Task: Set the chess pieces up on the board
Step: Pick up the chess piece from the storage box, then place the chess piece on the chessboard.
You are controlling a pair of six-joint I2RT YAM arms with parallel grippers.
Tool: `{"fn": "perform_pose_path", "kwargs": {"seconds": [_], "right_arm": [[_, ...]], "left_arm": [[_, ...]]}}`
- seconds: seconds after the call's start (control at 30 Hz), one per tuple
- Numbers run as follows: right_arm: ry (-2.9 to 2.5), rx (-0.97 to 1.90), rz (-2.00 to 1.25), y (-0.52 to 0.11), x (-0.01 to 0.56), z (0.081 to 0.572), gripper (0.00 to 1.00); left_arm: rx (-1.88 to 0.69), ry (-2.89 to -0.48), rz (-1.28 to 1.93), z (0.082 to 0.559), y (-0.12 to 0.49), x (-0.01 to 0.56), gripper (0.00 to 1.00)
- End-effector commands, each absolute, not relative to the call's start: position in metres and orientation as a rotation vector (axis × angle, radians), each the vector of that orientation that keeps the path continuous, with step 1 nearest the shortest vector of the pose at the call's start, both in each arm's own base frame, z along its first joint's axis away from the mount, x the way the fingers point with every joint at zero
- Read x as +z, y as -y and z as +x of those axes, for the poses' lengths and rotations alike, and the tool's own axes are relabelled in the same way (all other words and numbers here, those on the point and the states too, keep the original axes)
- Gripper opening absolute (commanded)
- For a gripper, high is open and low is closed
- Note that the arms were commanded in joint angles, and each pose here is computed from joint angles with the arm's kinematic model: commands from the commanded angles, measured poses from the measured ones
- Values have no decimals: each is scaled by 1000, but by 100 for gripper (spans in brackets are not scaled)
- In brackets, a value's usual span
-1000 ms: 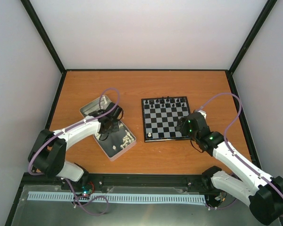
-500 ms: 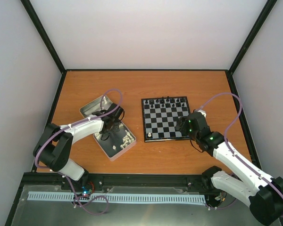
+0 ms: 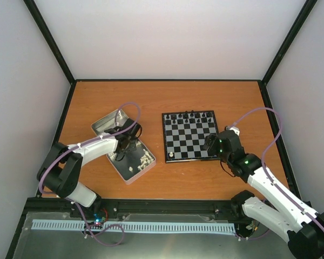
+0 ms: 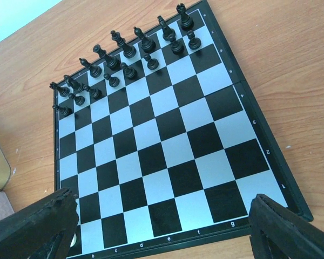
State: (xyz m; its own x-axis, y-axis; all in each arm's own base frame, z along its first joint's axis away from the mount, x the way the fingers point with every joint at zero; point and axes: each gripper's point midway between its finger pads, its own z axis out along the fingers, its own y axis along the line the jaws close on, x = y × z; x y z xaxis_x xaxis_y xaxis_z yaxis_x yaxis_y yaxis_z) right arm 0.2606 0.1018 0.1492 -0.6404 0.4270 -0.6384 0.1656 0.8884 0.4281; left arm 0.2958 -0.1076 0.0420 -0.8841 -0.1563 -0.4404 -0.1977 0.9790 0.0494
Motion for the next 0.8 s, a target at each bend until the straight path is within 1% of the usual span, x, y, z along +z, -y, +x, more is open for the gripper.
{"fn": "perform_pose_path", "kwargs": {"seconds": [0.0,0.07,0.17,0.33,0.4,0.53,0.63,0.77], "right_arm": [[-2207,411,436,-95,167,260,86],[-2198,418,434,-95,170,260,86],[-2201,420,427,-95,170,260,86],[-2217,425,437,-95,159,257,86],[-2215,438,438,-96,155,256,86],[-2205,446,440,-96,156,256,86],[-2209,454,430,-98,160,256,86],[-2201,449,446,-97,156,257,86]], "left_arm": [[60,-2598,-219,305,111,78,4],[-6,-2605,-178,301,117,90,3],[-173,-2586,-79,295,136,113,3],[-495,-2428,77,296,180,172,3],[-563,-2387,135,298,199,187,3],[-591,-2391,250,300,244,191,4],[-558,-2455,303,299,272,173,4],[-438,-2546,388,298,298,140,5]]}}
